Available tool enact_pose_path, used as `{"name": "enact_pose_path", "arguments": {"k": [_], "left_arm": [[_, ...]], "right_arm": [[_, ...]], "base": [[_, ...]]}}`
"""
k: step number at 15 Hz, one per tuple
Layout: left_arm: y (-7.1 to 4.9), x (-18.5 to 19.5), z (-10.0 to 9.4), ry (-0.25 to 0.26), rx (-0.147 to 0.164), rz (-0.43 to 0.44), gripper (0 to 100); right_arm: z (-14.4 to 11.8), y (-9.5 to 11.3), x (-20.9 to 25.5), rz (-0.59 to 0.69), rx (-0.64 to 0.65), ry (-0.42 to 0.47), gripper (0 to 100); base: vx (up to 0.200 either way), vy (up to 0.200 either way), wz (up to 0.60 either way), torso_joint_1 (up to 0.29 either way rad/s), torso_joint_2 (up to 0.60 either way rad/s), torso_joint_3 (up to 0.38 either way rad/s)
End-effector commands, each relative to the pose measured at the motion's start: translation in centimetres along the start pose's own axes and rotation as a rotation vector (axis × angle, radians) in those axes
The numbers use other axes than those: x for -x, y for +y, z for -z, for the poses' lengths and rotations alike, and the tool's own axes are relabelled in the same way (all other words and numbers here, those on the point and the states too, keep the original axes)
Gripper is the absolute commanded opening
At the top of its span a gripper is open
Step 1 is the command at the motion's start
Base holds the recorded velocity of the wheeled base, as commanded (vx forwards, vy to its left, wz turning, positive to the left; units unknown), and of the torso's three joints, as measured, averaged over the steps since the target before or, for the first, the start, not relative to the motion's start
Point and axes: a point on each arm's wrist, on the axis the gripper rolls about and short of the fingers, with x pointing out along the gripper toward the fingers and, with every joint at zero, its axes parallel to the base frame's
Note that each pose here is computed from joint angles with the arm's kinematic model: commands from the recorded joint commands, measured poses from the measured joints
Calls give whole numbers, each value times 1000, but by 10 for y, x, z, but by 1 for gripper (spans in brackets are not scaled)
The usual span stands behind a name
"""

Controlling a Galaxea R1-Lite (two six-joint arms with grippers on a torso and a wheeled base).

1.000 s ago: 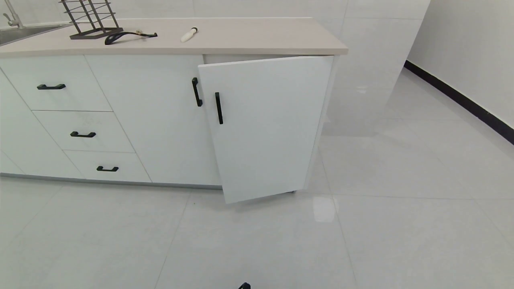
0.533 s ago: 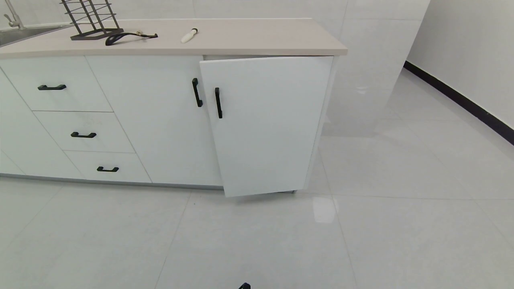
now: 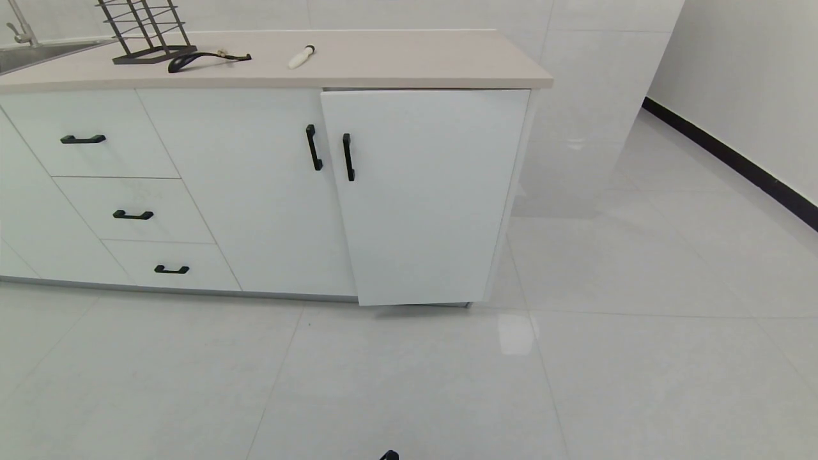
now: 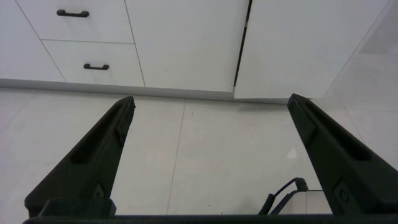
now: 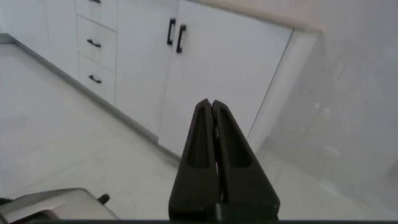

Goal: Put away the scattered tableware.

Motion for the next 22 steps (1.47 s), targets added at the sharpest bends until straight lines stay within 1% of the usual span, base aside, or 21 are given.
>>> {"name": "enact_pose_path", "arguments": {"k": [1,2,4,5,6,8,12,17,22], "left_arm": [[0,0,0,0,1,0,100],[0,0,0,0,-2,0,100],[0,0,0,1,-2,0,100],[0,0,0,1,-2,0,100],[0,0,0,1,-2,1,100],[0,0,0,1,-2,1,100],[0,0,0,0,1,1,100],[0,0,0,0,-2,1,100],[0,0,0,0,1,0,100]], "right_arm": [[20,1,10,240,-93,107,0],[26,0,11,330,-112,174,0],[29,-2,12,447,-107,207,0],[31,-3,14,550,-119,229,0],[31,-3,14,552,-125,227,0],[31,-3,14,545,-127,226,0],[31,-3,14,542,-129,226,0],[31,-3,14,542,-129,226,0],[31,-3,14,542,-129,226,0]], "base": [[0,0,0,0,0,0],[0,0,0,0,0,0],[0,0,0,0,0,0],[0,0,0,0,0,0],[0,0,0,0,0,0],[200,200,0,5,-2,0],[200,0,0,6,4,5],[200,200,0,2,5,0],[0,200,0,6,2,0]]}}
